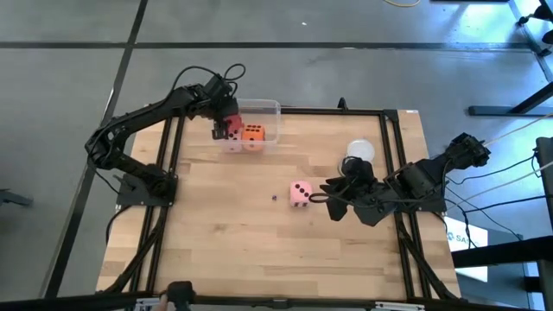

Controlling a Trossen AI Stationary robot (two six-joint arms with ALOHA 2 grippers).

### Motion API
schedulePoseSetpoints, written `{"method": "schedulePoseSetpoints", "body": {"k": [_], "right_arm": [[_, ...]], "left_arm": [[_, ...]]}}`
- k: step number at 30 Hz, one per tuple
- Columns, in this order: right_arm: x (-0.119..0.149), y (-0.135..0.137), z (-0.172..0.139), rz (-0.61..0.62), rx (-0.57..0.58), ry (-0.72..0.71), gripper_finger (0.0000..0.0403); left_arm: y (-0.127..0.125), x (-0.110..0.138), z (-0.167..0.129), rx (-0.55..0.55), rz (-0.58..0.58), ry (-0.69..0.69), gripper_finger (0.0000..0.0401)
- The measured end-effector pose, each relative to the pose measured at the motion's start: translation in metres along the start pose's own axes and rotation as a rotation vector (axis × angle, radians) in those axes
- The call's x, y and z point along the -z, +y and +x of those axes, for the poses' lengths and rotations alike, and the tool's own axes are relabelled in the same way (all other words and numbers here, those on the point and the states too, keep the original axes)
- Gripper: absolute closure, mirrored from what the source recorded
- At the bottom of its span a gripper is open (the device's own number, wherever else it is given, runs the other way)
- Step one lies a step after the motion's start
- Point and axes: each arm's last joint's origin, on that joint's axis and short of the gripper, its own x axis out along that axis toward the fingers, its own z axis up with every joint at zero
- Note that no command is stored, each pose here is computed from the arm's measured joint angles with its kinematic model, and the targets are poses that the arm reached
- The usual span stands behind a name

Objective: Pick & Place Dice
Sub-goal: Put the small blue dice into the transparent bin

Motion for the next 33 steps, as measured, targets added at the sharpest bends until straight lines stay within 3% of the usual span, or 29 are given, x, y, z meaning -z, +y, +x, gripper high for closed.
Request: {"method": "schedulePoseSetpoints", "body": {"k": [4,10,13,17,21,28,33], "right_arm": [[0.000,0.000,0.000,0.000,0.000,0.000,0.0284],[0.000,0.000,0.000,-0.001,0.000,0.000,0.0284],[0.000,0.000,0.000,-0.001,0.000,0.001,0.0284],[0.000,0.000,0.000,0.000,-0.004,0.011,0.0284],[0.000,0.000,0.000,0.012,-0.004,0.010,0.0284],[0.000,0.000,0.000,0.015,-0.004,0.010,0.0284],[0.000,0.001,0.000,-0.002,-0.012,0.016,0.0284]], "left_arm": [[-0.002,-0.002,-0.003,-0.024,-0.035,0.003,0.0089],[-0.007,-0.008,-0.027,-0.027,-0.086,-0.146,0.0085],[-0.015,-0.011,-0.047,0.099,-0.149,-0.291,0.0091],[-0.040,-0.020,-0.068,0.411,-0.223,-0.449,0.0099],[-0.073,-0.033,-0.079,0.532,-0.135,-0.473,0.0107],[-0.127,-0.062,-0.082,0.493,0.032,-0.523,0.0116],[-0.164,-0.075,-0.055,0.510,0.047,-0.514,0.0116]]}}
